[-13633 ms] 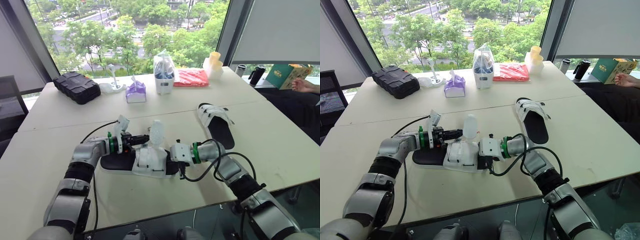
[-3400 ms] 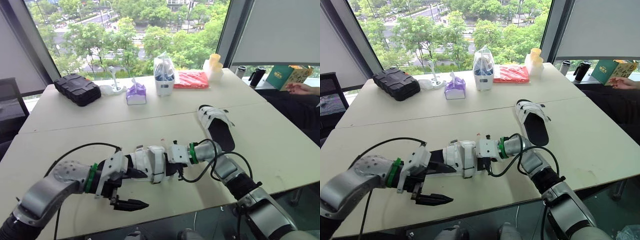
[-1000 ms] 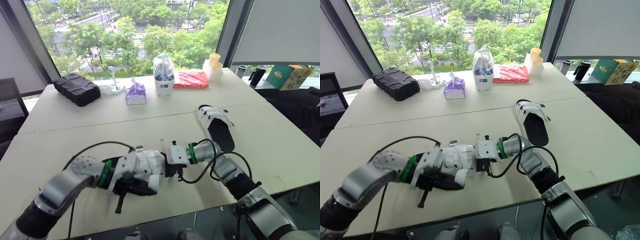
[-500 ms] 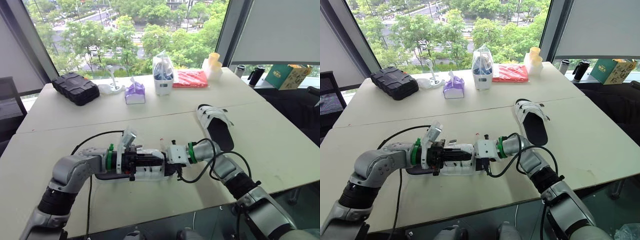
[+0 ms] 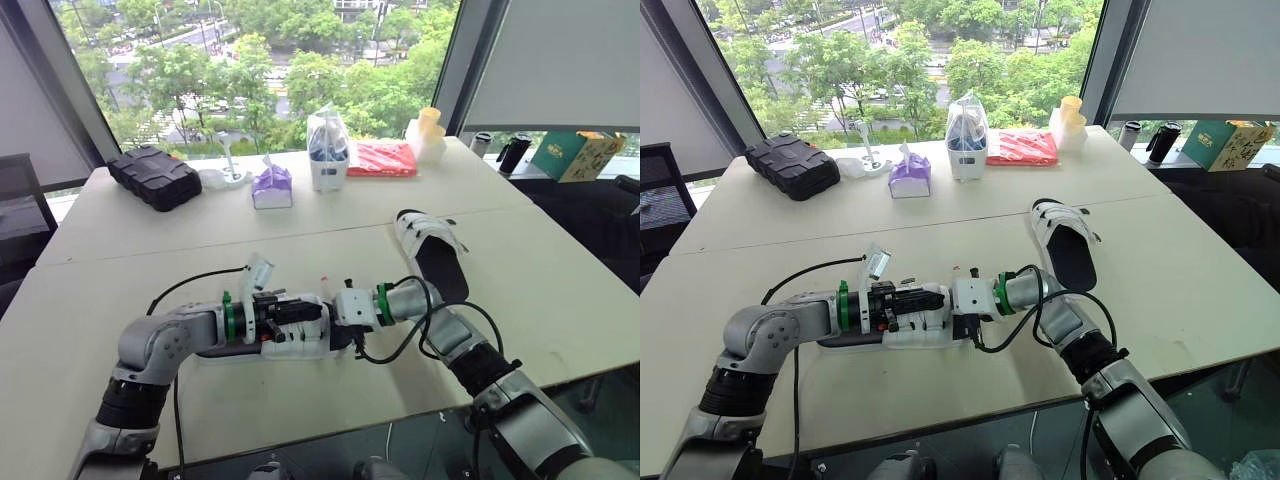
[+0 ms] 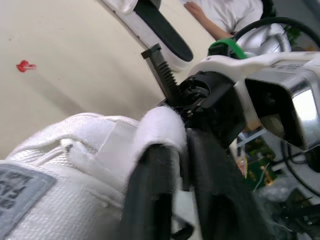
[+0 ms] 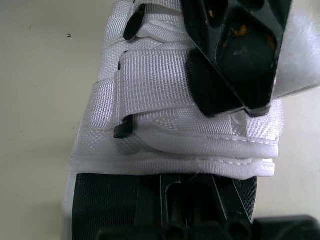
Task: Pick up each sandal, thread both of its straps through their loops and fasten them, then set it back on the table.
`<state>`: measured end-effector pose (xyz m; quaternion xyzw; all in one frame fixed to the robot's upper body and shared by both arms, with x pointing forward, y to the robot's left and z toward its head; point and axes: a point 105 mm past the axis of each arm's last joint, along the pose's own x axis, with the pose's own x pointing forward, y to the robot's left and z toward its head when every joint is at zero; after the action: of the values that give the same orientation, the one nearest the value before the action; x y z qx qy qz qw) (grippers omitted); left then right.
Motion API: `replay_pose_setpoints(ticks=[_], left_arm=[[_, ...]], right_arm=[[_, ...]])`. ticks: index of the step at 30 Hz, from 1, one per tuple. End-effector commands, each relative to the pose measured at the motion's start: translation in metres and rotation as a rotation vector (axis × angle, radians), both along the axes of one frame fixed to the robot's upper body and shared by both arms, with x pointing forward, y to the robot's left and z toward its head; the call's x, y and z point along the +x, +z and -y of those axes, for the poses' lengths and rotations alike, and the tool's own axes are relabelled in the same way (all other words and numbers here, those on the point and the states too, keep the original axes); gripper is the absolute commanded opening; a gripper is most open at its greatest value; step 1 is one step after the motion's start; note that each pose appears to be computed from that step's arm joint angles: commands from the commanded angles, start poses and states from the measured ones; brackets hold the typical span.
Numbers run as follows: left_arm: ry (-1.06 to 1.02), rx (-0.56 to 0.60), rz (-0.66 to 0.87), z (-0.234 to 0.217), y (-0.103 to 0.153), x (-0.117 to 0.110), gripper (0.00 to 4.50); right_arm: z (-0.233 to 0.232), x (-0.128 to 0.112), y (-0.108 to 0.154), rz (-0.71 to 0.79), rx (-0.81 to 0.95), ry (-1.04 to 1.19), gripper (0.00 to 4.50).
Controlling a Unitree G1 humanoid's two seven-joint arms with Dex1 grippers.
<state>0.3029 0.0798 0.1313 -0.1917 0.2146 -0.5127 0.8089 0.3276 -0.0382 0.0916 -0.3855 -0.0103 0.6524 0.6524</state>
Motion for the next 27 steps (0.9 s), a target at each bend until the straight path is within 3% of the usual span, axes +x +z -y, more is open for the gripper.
replay_pose_setpoints(ticks=[1, 5, 13, 19, 22, 27], left_arm=[[0.088, -0.015, -0.024, -0.007, 0.005, 0.012, 2.45], [0.16, -0.031, -0.057, -0.006, 0.005, 0.022, 4.45], [0.234, -0.061, -0.06, -0.005, 0.017, 0.041, 4.45], [0.304, 0.045, 0.068, -0.022, 0.03, 0.07, 4.45], [0.26, 0.18, 0.125, -0.03, 0.016, 0.07, 4.45], [0.123, 0.205, 0.15, -0.021, 0.011, 0.057, 4.45]], right_arm=[[0.009, 0.002, -0.019, -0.04, -0.075, -0.035, 0.0], [0.008, 0.002, -0.018, -0.04, -0.071, -0.037, 0.0], [0.009, 0.002, -0.019, -0.04, -0.071, -0.043, 0.0], [0.009, 0.003, -0.018, -0.035, -0.067, -0.048, 0.0], [0.008, 0.003, -0.018, -0.033, -0.065, -0.05, 0.0], [0.008, 0.002, -0.018, -0.035, -0.063, -0.051, 0.0]])
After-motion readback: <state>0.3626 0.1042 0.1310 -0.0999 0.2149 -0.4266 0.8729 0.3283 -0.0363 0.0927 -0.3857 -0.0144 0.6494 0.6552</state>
